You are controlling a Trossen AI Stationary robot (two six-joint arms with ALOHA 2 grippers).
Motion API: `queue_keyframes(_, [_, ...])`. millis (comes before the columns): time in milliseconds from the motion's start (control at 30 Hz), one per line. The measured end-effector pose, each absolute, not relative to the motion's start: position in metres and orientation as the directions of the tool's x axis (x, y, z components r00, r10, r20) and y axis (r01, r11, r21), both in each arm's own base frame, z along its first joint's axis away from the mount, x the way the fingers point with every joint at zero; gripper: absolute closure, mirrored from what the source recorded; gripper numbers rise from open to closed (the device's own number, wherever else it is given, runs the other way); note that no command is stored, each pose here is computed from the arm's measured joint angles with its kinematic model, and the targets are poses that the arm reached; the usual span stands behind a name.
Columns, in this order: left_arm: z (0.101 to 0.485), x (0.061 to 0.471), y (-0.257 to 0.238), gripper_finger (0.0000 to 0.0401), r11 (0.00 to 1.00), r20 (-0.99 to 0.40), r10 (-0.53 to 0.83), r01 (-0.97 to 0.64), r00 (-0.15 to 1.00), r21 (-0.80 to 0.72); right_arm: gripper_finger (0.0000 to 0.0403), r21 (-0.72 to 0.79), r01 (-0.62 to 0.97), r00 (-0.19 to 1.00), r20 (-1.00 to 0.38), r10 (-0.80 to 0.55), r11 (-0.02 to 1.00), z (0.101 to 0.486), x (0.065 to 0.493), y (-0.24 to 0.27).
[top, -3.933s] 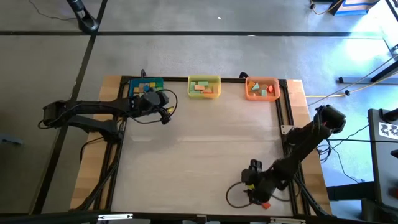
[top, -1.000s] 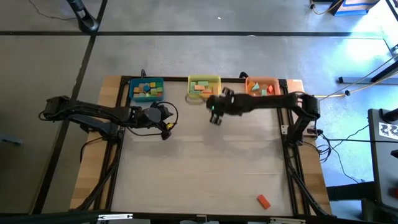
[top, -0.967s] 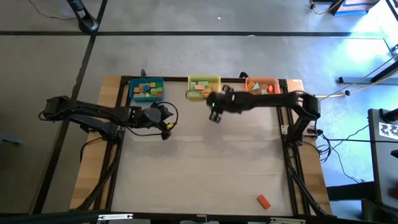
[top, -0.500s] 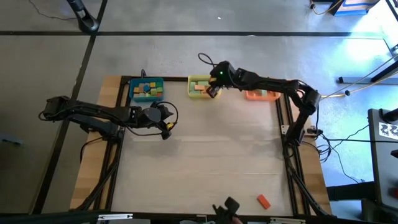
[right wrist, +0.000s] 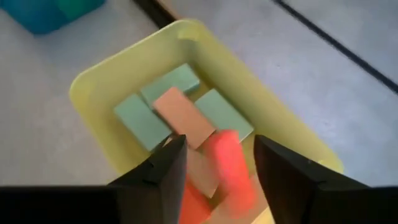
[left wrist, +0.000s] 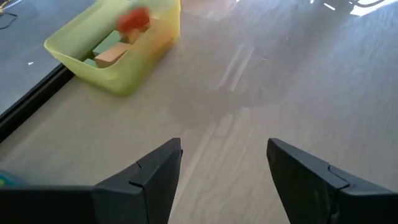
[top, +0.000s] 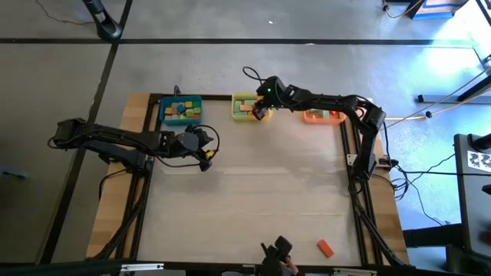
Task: Sort blocks by size
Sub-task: Put the orange rectangle block into the yellow bin
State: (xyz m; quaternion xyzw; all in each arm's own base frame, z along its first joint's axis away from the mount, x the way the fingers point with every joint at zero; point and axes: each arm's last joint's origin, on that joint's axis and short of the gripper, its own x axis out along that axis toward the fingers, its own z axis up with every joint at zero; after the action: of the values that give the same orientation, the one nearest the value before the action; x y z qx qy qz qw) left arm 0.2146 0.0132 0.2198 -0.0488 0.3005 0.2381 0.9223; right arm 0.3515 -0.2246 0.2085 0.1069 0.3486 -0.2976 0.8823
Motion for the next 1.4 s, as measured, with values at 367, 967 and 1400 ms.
queue_keyframes(367, [0.220,0.215,0.013,0.0175,0.881,-0.577,0.410,-0.470,0.707,0.050,0.0140,-0.065,0.419,0.514,-0.805,-0.295,0.906,0.247,0.352,-0.170])
queue_keyframes(967, [0.221,0.216,0.013,0.0175,0.886,-0.561,0.409,-0.459,0.720,0.058,0.0155,-0.031,0.287,0.177,-0.981,-0.085,0.957,0.273,0.305,0.068])
queue_keyframes(1400, [0.221,0.216,0.013,0.0175,0.886,-0.564,0.409,-0.459,0.718,0.058,0.0155,0.071,0.523,0.138,-0.990,-0.002,0.849,0.267,0.245,0.188])
